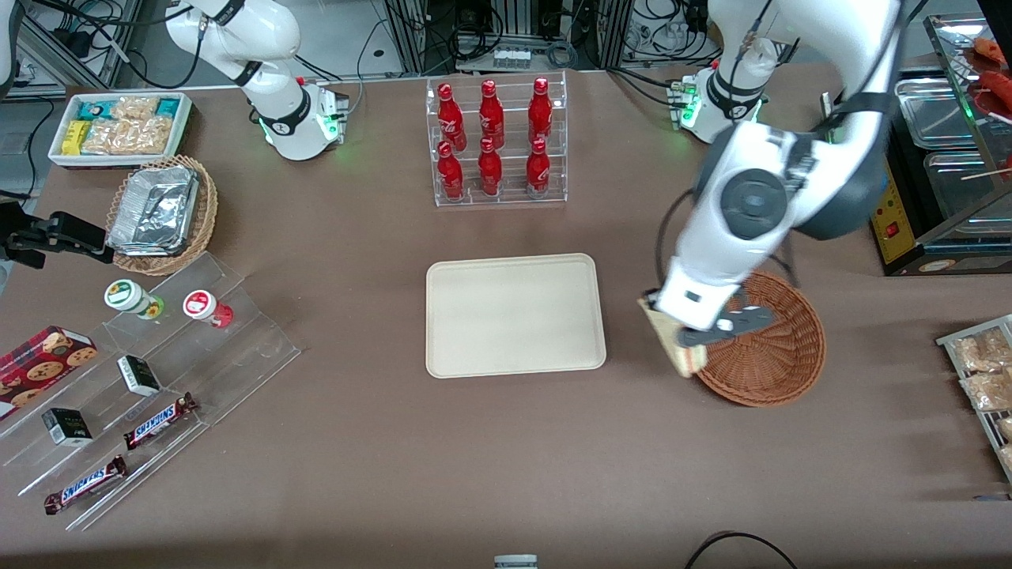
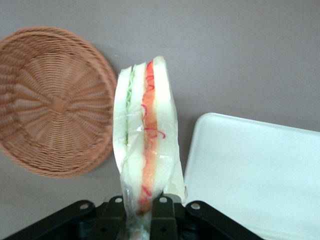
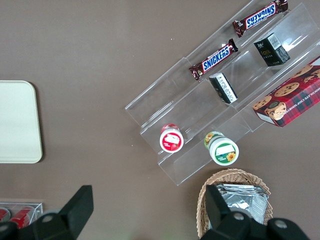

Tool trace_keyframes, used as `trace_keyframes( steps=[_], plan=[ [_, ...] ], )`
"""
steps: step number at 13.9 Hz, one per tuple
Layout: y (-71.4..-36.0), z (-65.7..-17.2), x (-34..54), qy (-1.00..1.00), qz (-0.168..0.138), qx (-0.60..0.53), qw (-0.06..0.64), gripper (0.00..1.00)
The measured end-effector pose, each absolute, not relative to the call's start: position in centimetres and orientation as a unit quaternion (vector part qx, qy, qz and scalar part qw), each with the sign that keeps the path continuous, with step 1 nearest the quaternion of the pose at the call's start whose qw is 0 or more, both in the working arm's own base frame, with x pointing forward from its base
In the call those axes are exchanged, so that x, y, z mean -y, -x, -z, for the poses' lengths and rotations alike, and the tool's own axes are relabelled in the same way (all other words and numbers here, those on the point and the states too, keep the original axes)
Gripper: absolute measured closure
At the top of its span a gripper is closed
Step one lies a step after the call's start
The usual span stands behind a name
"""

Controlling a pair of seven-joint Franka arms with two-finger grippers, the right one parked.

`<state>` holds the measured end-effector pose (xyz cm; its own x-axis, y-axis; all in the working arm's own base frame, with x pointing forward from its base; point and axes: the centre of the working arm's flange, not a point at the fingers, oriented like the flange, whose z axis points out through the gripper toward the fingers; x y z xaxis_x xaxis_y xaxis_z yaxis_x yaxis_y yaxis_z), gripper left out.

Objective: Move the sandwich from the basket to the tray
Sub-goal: 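Carry the sandwich with the left gripper over to the cream tray, then lower the sandwich onto the tray and open the left gripper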

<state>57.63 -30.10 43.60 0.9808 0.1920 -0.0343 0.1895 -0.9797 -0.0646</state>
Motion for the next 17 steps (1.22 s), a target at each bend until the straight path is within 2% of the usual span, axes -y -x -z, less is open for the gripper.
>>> trace_keyframes(
  steps=[8,12,17],
  plan=[
    [-53.6,-35.2,46.7,0.998,-0.03,0.035,0.044,0.85],
    [-51.9,-30.5,51.2,0.999,-0.017,0.016,0.031,0.85],
    [-49.4,-26.4,53.7,0.999,-0.027,-0.006,0.042,0.85]
  ],
)
